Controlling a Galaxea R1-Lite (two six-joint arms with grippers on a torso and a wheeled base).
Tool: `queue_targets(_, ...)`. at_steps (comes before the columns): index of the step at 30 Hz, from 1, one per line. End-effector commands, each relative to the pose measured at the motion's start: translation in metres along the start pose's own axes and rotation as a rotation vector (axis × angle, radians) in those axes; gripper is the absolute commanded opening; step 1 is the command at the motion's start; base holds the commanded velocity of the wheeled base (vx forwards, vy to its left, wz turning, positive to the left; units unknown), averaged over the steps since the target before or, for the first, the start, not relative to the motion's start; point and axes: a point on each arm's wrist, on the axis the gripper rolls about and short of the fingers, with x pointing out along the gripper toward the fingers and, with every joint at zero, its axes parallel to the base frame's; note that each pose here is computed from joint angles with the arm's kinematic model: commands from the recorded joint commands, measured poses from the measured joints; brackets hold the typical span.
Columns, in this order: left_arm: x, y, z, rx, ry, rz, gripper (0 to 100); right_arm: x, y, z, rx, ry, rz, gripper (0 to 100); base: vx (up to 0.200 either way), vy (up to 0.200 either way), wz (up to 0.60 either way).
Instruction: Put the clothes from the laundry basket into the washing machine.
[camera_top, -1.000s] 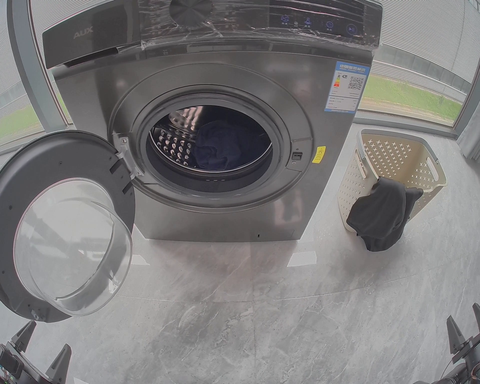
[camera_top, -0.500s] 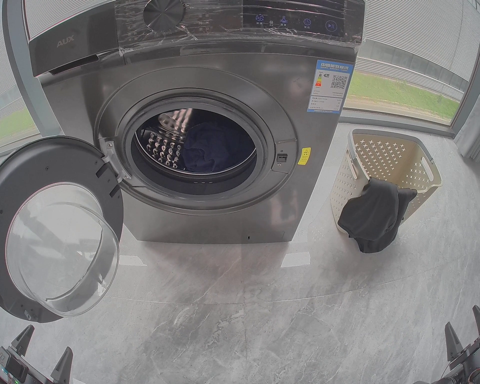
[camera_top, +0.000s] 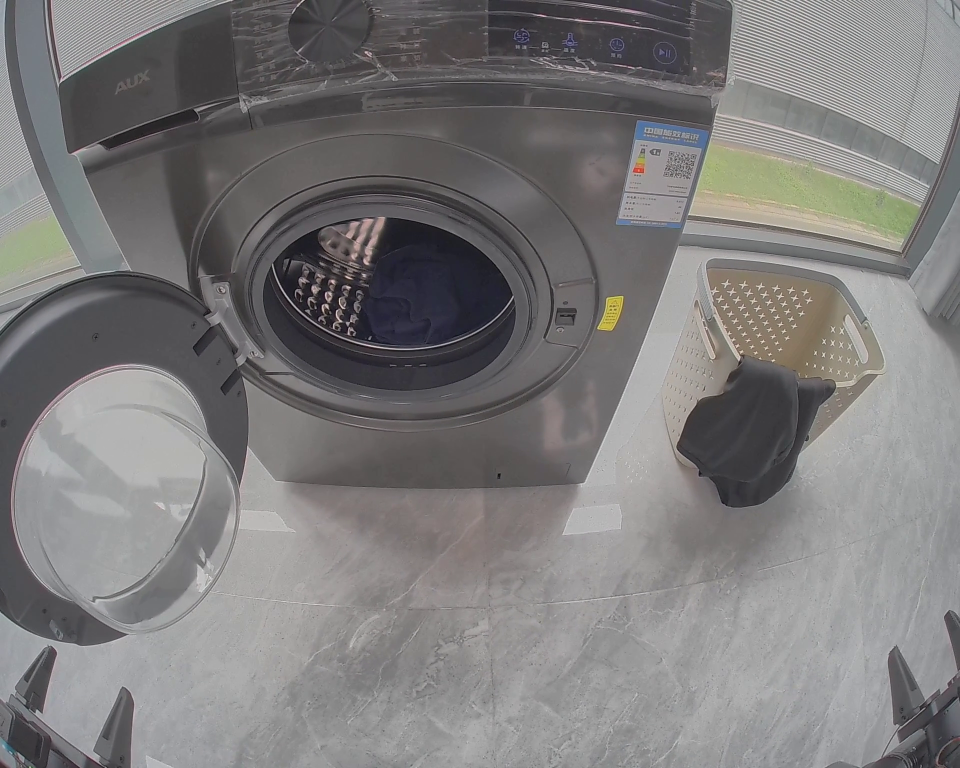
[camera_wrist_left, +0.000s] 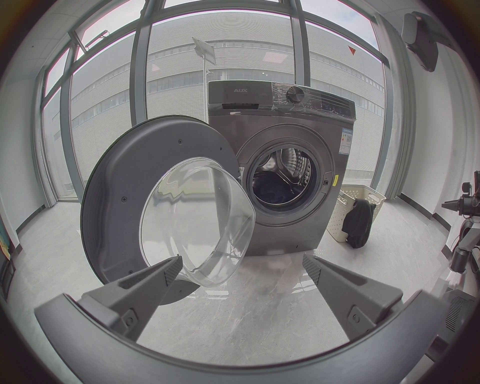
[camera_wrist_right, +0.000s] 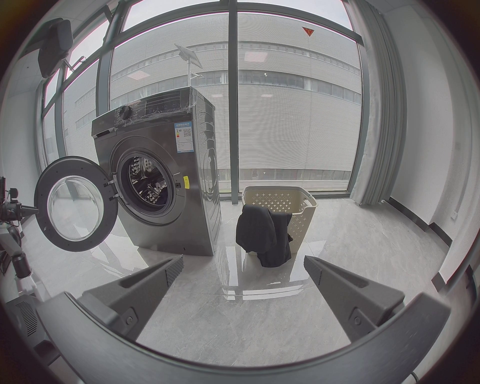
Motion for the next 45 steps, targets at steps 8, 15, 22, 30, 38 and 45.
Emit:
queue_targets(8,0.0003,0.0,-0.0044,-0.001,0.005,0.001,100,0.0006,0.0,-0.005,0.0,0.008,0.001,100,0.0,-0.2,0.0)
queue_targets(15,0.0003,0.0,-0.0044,-0.001,0.005,-0.001,100,0.0007,0.0001,-0.005,-0.001,0.01,0.005,100,0.0,-0.2,0.0)
queue_targets(22,0.0004,0.0,-0.0044,-0.001,0.007,-0.001,100,0.0007,0.0002,-0.005,-0.001,0.01,0.004,100,0.0,-0.2,0.0)
queue_targets(30,0.0004,0.0,-0.0044,-0.006,0.007,0.001,100,0.0007,0.0002,-0.005,-0.001,0.01,0.004,100,0.0,-0.1,0.0)
queue_targets(38,0.0004,0.0001,-0.0041,-0.004,0.008,0.002,100,0.0008,0.0002,-0.005,-0.001,0.011,0.004,100,0.0,-0.15,0.0)
queue_targets(45,0.0004,0.0,-0.0041,-0.007,0.008,0.004,100,0.0008,0.0001,-0.005,-0.001,0.011,0.005,100,0.0,-0.2,0.0)
